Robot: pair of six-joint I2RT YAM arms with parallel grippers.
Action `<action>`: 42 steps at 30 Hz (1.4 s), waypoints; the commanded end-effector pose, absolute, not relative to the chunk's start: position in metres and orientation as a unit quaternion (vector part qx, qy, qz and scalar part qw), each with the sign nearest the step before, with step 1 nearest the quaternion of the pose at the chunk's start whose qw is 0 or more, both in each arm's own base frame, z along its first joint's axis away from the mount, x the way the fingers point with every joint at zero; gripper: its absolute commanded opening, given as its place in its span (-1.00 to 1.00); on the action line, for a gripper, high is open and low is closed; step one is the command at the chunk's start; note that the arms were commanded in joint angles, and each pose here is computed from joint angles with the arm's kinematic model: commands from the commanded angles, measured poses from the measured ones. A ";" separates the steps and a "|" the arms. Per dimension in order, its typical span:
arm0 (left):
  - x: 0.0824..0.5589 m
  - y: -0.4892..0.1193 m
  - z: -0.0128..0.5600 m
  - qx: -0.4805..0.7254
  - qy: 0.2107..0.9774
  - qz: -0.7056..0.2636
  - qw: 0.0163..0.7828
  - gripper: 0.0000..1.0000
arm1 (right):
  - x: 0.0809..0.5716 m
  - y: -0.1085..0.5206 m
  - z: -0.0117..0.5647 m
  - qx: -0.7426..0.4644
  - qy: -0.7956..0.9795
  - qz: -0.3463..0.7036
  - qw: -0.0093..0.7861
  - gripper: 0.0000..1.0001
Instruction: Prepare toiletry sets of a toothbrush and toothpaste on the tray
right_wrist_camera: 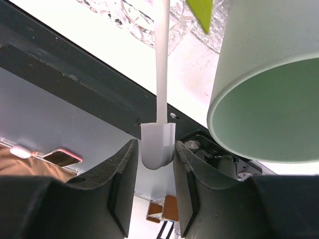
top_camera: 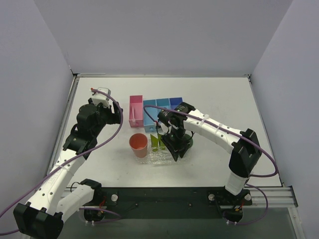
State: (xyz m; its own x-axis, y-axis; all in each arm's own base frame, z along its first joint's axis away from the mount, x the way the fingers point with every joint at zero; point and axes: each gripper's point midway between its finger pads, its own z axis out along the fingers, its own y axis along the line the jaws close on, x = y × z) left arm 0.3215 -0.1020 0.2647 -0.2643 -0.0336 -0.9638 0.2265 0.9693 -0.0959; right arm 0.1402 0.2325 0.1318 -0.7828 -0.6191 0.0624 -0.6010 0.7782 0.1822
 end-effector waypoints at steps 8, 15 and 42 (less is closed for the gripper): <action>0.321 -0.099 0.276 0.059 0.775 -0.105 0.621 0.55 | 0.142 0.231 0.145 0.333 -0.939 -0.069 0.049 -0.32; 0.321 -0.098 0.276 0.059 0.775 -0.104 0.620 0.55 | 0.149 0.234 0.159 0.336 -0.938 -0.077 0.013 -0.18; 0.333 -0.127 0.203 -0.058 0.865 -0.106 0.487 0.31 | 0.275 0.190 0.245 0.131 -0.922 -0.220 -0.291 -0.12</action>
